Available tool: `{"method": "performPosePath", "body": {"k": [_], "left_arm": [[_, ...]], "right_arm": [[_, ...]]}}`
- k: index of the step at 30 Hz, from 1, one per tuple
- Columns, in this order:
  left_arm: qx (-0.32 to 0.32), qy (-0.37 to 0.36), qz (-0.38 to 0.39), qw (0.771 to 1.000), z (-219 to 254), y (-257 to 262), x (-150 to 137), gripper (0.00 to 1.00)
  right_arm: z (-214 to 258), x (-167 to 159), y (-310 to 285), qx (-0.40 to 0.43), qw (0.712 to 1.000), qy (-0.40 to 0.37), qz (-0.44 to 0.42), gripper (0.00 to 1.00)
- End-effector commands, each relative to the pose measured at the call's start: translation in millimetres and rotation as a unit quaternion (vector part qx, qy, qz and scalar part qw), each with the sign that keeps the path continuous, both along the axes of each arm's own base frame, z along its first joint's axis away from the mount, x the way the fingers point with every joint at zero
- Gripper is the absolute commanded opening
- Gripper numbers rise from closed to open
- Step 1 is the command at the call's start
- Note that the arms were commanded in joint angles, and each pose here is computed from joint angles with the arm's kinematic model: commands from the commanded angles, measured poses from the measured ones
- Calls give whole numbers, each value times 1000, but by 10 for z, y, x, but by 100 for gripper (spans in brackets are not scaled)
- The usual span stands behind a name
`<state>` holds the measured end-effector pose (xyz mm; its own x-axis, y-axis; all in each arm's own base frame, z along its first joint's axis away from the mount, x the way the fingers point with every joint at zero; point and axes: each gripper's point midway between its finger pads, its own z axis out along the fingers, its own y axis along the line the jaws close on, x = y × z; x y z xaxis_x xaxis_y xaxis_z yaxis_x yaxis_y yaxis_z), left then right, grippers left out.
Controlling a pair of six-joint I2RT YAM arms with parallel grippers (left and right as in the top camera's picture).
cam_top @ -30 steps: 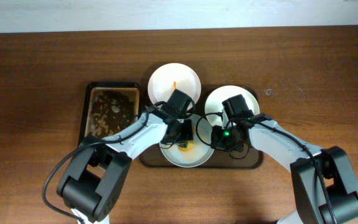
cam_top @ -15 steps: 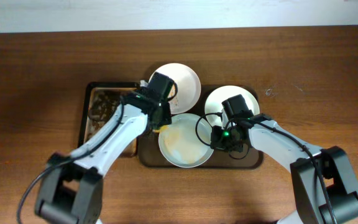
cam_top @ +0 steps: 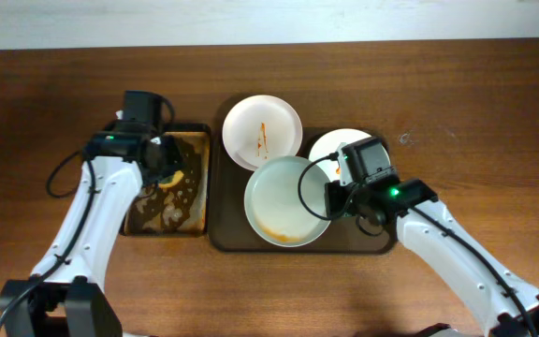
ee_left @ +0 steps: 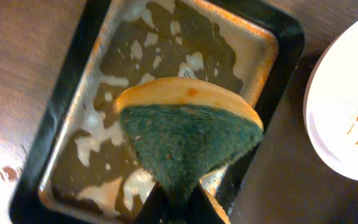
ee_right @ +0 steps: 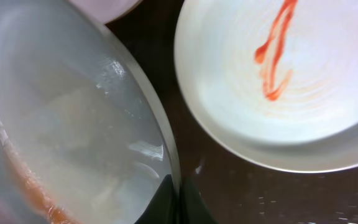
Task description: Clean dirty plates on tray and stack at the side
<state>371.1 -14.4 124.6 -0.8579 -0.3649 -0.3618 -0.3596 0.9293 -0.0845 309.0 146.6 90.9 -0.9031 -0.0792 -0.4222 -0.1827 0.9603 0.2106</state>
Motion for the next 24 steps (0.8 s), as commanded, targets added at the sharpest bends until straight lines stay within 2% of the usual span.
{"method": "performPosePath", "body": {"k": [1, 3, 6, 8, 9, 13, 18, 21, 24], "left_arm": [[-8, -14, -36, 999, 91, 105, 66, 0], [-9, -8, -65, 998, 45, 76, 69, 0], [-9, 6, -66, 998, -49, 76, 70, 0], [-10, 16, -66, 998, -118, 76, 67, 0], [-10, 17, -66, 998, -131, 76, 70, 0], [-10, 17, -66, 998, -131, 76, 71, 0], [-12, 18, -66, 998, -132, 70, 69, 0], [-12, 18, -66, 998, -132, 70, 68, 0], [-12, 18, -66, 998, -132, 70, 69, 0]], "right_arm": [[224, 184, -193, -131, 986, -96, -29, 4], [350, 212, -105, -181, 972, -149, -28, 4], [560, 205, 79, -225, 949, -220, -27, 4], [726, 190, 129, -265, 926, -266, -31, 4], [924, 192, 223, -297, 901, -315, -24, 4], [1187, 180, 385, -325, 870, -371, -13, 4], [1195, 202, 377, -299, 877, -374, -40, 4], [1081, 276, 342, -249, 902, -348, -55, 4], [956, 341, 241, -156, 943, -283, -83, 4]]}}
